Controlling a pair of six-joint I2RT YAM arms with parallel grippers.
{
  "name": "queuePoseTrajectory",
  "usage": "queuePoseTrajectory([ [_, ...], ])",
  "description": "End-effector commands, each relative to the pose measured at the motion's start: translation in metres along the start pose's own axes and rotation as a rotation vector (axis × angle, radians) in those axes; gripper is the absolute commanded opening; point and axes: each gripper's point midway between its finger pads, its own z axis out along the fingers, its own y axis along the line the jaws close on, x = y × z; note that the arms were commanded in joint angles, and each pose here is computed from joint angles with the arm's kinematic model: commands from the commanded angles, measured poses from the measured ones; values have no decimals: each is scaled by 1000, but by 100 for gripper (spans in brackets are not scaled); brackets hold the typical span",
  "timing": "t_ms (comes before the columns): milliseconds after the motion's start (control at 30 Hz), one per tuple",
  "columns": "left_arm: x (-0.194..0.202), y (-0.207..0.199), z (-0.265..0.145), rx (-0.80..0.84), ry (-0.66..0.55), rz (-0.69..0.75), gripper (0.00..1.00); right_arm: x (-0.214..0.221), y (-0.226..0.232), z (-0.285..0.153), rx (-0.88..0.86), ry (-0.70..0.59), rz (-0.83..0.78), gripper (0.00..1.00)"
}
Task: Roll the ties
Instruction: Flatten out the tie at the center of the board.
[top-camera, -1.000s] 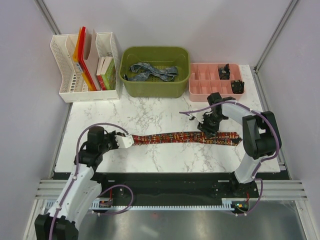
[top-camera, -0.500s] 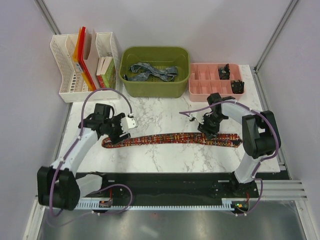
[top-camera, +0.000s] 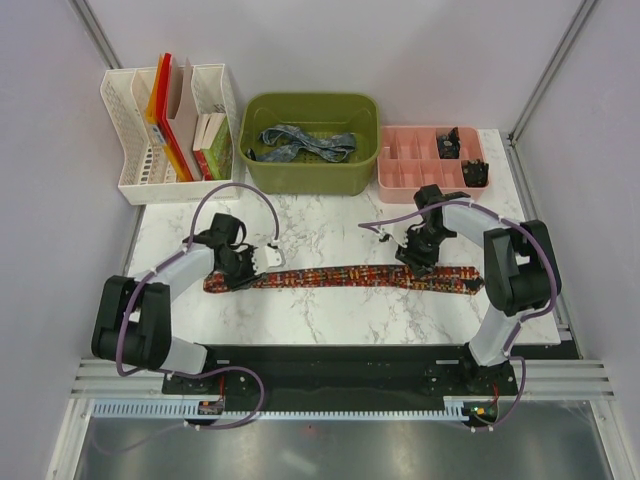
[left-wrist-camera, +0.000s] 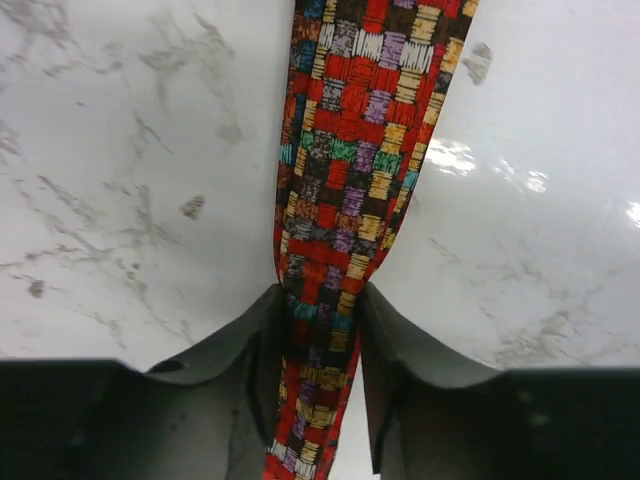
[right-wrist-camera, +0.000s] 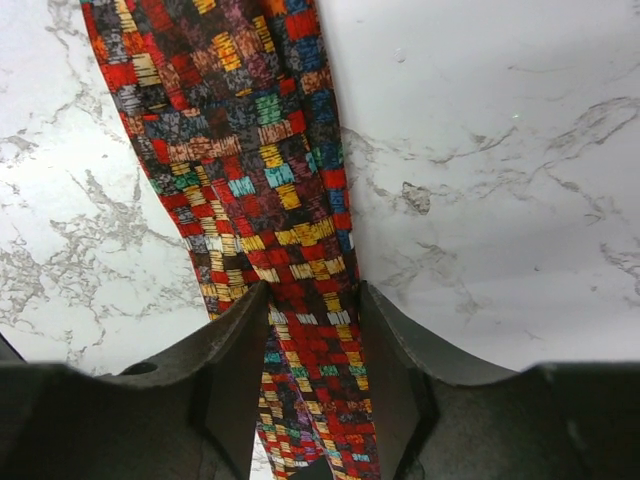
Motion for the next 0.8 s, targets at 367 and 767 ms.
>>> queuePoseTrajectory([
  [367, -5, 54, -7, -239, 15, 170, 18, -4, -50, -38, 97, -76, -119, 92],
  [767, -31, 36, -33, -228, -118, 11, 47, 101, -22, -66, 94, -188, 494, 56],
])
